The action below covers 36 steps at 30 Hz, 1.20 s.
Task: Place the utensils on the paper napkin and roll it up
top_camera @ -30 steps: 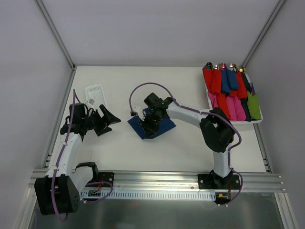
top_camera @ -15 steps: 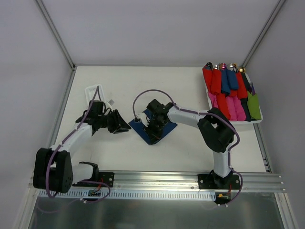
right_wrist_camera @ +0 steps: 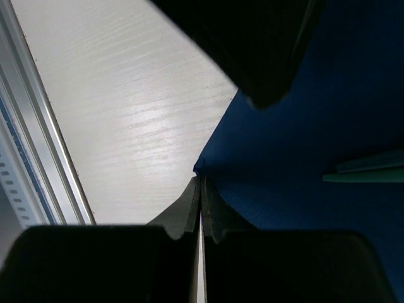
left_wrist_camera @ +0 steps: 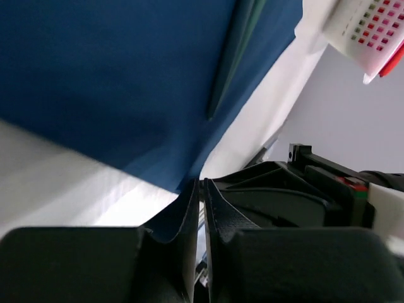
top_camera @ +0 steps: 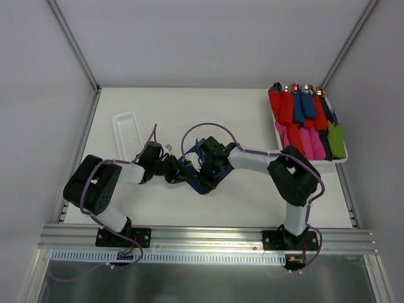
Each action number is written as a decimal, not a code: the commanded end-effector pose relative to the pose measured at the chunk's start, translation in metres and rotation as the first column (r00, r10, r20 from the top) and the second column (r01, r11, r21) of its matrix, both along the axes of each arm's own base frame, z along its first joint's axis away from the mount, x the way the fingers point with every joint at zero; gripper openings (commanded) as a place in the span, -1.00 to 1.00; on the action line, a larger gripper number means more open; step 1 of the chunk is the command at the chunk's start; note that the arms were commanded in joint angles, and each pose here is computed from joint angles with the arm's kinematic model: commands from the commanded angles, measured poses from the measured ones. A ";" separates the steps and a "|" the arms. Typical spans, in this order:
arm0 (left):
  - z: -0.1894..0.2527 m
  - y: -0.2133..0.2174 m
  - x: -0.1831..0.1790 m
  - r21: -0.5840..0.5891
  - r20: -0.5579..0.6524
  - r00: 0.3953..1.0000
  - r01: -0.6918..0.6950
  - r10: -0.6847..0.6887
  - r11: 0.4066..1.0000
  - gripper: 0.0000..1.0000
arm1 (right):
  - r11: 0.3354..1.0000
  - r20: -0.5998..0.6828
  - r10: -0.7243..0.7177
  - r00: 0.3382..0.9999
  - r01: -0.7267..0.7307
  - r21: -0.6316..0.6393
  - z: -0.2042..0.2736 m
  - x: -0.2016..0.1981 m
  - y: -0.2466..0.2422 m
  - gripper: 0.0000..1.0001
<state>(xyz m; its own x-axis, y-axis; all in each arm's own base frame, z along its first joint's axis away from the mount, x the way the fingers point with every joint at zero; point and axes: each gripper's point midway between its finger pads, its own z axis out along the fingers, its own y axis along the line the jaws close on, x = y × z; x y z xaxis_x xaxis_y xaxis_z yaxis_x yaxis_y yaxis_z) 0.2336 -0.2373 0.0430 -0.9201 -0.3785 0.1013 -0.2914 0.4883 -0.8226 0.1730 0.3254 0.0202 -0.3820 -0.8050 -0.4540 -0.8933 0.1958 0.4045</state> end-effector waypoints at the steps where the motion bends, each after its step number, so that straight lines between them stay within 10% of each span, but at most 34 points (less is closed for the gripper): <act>1: 0.021 -0.030 0.013 -0.106 0.068 0.997 0.026 -0.019 0.994 -0.88 | 0.995 0.073 0.005 0.997 -0.012 0.094 0.024 0.009 0.013 -1.00; 36: -0.046 -0.050 -0.015 0.067 -0.181 0.980 0.100 -0.086 0.993 -1.00 | 0.975 -0.090 -0.090 0.992 0.106 0.194 0.051 0.024 0.009 -1.00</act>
<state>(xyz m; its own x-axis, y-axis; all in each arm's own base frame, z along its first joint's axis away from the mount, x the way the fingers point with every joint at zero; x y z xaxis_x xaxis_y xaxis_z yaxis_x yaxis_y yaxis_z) 0.2324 -0.2996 0.0149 -0.9381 -0.2804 0.2033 -0.3241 0.5036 -0.8008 0.1879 0.3255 0.0422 -0.4717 -0.7163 -0.5142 -0.8495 0.2129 0.4827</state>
